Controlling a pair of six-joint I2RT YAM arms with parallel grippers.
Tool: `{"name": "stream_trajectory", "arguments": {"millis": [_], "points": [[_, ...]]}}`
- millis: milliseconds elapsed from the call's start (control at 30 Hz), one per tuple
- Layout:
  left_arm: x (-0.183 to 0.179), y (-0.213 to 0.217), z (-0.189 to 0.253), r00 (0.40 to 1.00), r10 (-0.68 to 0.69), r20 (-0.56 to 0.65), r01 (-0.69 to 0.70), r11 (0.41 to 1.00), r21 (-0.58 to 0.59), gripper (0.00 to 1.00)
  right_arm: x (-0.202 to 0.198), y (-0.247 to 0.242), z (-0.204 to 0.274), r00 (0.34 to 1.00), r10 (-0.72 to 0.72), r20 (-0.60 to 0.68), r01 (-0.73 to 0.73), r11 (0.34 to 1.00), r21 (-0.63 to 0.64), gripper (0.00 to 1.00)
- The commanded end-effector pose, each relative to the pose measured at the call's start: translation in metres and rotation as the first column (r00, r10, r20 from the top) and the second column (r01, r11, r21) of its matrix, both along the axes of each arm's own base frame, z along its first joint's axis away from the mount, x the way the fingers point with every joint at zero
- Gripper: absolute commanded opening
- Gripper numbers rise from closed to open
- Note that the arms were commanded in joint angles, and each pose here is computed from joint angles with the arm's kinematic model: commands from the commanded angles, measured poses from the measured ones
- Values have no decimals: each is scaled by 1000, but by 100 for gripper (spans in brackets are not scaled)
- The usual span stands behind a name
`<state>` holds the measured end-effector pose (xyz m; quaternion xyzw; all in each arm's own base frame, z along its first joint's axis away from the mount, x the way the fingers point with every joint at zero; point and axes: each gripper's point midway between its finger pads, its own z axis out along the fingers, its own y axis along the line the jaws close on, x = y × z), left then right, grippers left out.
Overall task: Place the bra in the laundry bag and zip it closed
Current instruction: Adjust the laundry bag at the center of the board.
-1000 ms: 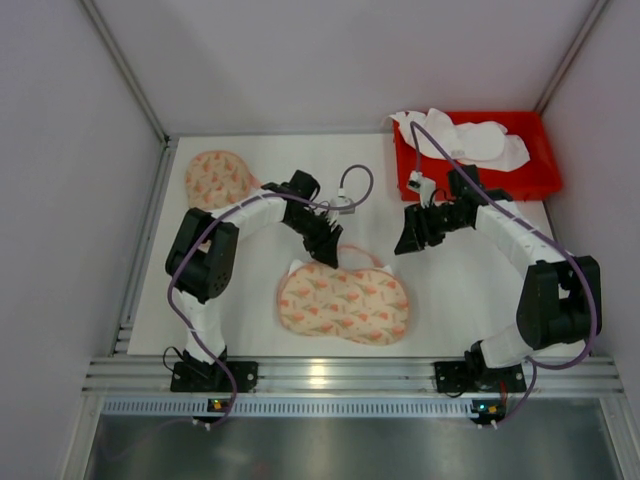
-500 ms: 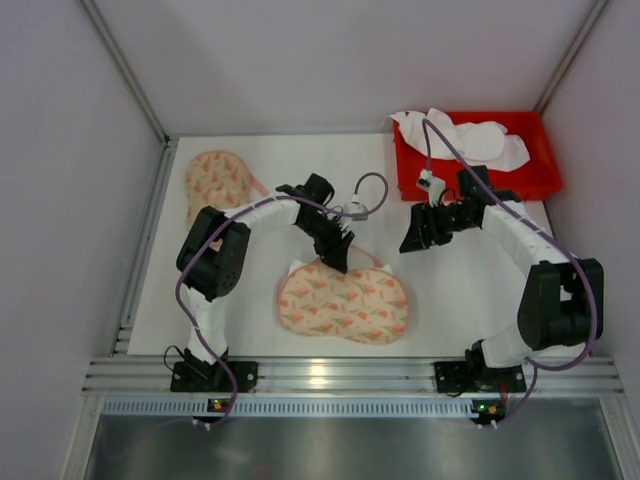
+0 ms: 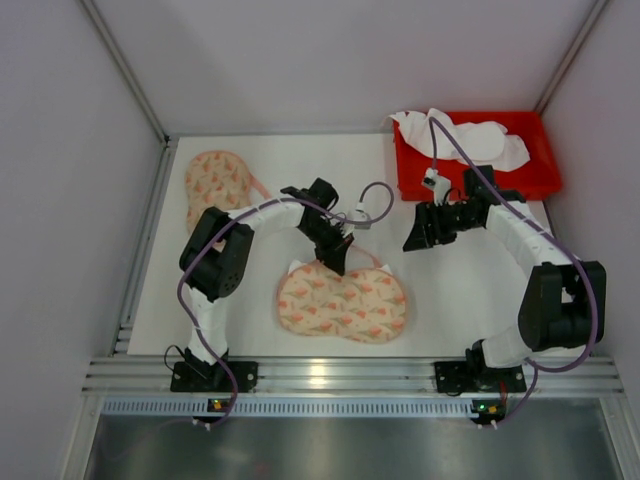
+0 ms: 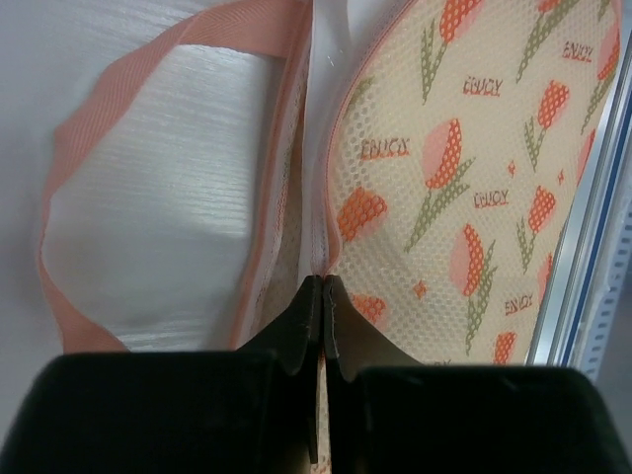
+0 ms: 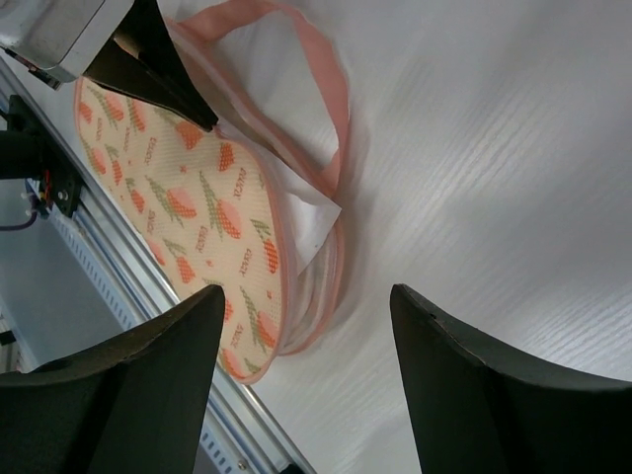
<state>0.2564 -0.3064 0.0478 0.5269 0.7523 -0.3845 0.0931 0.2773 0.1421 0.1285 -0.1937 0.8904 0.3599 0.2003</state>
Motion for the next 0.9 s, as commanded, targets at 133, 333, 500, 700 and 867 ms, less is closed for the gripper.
{"name": "stream_trajectory", "arguments": {"millis": [133, 333, 500, 700, 867], "points": [[38, 8, 26, 992, 126, 4, -126, 992, -16, 0, 1, -5, 15, 999, -12, 48, 11, 1000, 14, 69], [97, 43, 0, 909, 414, 50, -416, 908, 53, 0, 0, -5, 11, 997, -69, 31, 68, 997, 26, 68], [105, 58, -43, 837, 541, 77, -546, 823, 155, 0, 0, -5, 6, 993, -112, 34, 111, 993, 26, 67], [104, 77, -78, 666, 746, -1, -716, 639, 282, 0, -15, -1, -16, 991, -122, -53, 125, 991, 57, 66], [100, 89, -97, 479, 874, -83, -801, 474, 365, 0, -13, 17, -17, 970, -203, -132, 224, 958, 179, 71]]}}
